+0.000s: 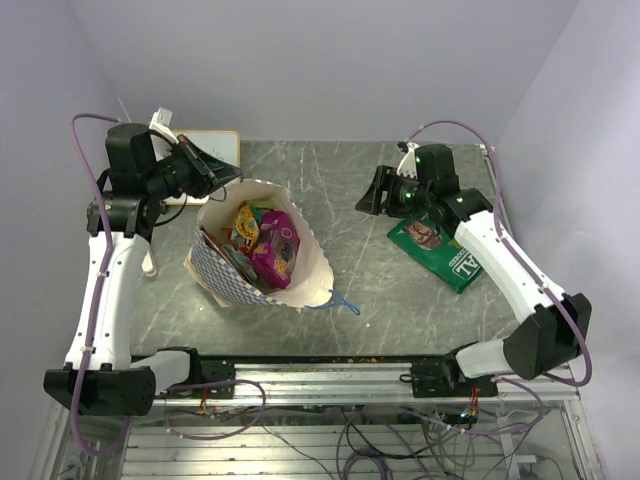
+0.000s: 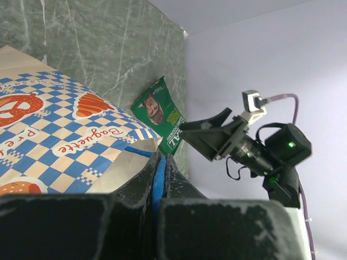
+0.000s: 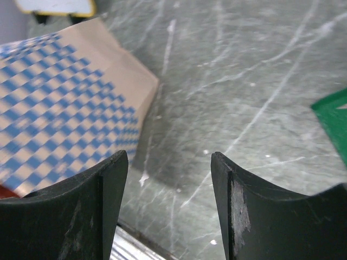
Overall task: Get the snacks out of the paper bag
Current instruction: Take out the snack from the paper bag.
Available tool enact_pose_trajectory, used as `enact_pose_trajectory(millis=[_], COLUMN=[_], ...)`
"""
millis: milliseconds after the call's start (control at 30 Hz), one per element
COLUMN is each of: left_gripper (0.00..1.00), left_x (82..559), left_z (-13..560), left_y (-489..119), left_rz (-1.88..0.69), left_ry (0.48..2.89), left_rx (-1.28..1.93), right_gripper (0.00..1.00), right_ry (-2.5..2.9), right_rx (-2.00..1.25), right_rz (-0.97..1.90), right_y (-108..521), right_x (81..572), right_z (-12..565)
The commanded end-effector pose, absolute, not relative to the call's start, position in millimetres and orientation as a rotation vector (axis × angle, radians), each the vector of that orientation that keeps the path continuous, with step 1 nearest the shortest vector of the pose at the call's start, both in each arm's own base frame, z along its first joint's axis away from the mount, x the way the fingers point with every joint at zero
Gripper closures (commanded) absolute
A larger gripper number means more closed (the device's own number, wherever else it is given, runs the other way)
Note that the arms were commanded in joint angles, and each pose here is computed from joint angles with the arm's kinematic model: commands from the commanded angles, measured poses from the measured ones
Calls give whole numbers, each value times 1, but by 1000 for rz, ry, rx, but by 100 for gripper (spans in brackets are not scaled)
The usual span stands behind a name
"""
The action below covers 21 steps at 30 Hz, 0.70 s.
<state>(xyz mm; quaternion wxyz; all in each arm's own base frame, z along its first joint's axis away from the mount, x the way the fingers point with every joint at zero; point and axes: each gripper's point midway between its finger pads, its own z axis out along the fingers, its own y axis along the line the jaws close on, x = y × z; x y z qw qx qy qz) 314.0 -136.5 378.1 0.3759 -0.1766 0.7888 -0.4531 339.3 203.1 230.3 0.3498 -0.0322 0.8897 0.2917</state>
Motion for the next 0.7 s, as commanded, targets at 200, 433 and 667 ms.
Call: enact_pose_trajectory(millis=[200,433,667], left_gripper=[93,93,93], left_x=[285,273,271], left_z=[400,407,417], left_y=[-148,-147,-149], left_rz=[-1246,-1255,-1296], left_ry=[1963,1950,1910], left_rx=[-390,-410,-431], right_gripper=[39,48,55], right_ry=[1839,1713,1654], right_rx=[-517,-784,-1013], right_rz=[1022,1084,995], right_y=[295,376,430], right_x=[265,215,187], right_z=[358,349,314])
